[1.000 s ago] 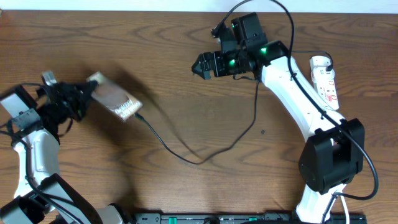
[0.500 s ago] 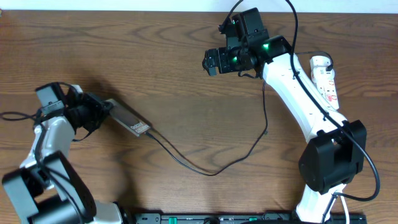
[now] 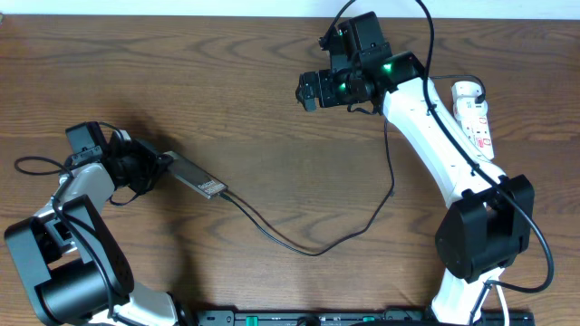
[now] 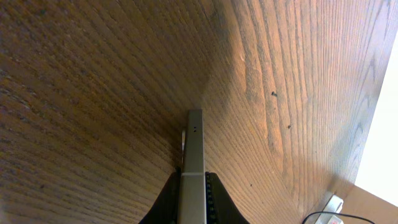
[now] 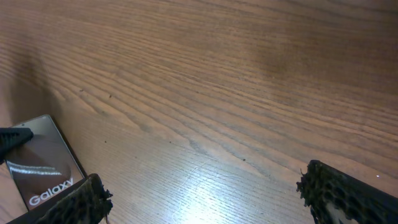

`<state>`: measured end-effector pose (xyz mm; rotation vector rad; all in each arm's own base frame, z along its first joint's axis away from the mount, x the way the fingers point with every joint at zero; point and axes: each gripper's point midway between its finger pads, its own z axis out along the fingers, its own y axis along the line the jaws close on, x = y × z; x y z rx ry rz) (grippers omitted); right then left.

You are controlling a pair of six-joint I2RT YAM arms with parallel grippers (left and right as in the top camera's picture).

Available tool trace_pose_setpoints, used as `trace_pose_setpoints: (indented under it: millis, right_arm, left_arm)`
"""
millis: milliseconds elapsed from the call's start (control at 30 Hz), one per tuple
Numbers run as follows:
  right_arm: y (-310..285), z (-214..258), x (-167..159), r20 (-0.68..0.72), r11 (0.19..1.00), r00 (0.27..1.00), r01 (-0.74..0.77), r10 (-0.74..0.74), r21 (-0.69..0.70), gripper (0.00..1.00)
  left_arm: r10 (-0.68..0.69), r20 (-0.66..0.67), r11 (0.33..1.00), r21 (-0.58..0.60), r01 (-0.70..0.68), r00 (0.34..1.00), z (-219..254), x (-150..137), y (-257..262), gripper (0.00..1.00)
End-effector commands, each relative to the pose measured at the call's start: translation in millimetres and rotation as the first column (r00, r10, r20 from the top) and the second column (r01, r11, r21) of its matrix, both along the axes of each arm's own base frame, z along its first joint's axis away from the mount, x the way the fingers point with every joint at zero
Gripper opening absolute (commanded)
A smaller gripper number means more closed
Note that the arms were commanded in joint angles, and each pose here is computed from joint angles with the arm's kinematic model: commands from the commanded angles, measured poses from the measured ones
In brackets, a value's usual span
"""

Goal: Plug charger to phone and switch on socket
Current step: 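Lower the phone flat onto the table with the left gripper, then move the right gripper over the white power strip's switch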

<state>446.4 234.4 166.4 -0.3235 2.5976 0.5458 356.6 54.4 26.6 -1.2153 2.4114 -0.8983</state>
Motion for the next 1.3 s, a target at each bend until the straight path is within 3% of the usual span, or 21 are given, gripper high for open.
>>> trace_pose_setpoints:
  millis: [0,300,400,533,1267]
  right_arm:
    - [0.0,5.4,4.1,0.021,1.000,1.000,-0.007,0.007,-0.008,0.99]
    - [-0.1,5.3,3.9,0.020,1.000,1.000,-0.007,0.007,-0.008,0.99]
    - [-0.1,5.3,3.9,0.020,1.000,1.000,-0.007,0.007,-0.008,0.99]
    - [-0.1,5.3,3.9,0.020,1.000,1.000,-0.007,0.007,-0.008,0.99]
    - [-7.8,1.9,4.5,0.020,0.999,1.000,0.010,-0.009,-0.046,0.99]
  left_arm:
    - [-0.003,-0.008,1.000,-0.005,0.003,1.000,0.2,1.2,-0.9,0.07]
    - [-0.002,-0.043,1.000,-0.016,0.001,0.999,-2.9,-5.8,-3.3,0.08]
    - [-0.002,-0.050,1.000,-0.020,0.001,0.999,-3.5,-7.3,-3.9,0.22]
    - [-0.006,-0.061,1.000,-0.023,0.005,0.998,-4.5,-10.0,-5.1,0.32]
    - [-0.042,-0.005,0.998,0.043,0.042,0.999,11.8,-15.6,9.2,0.40]
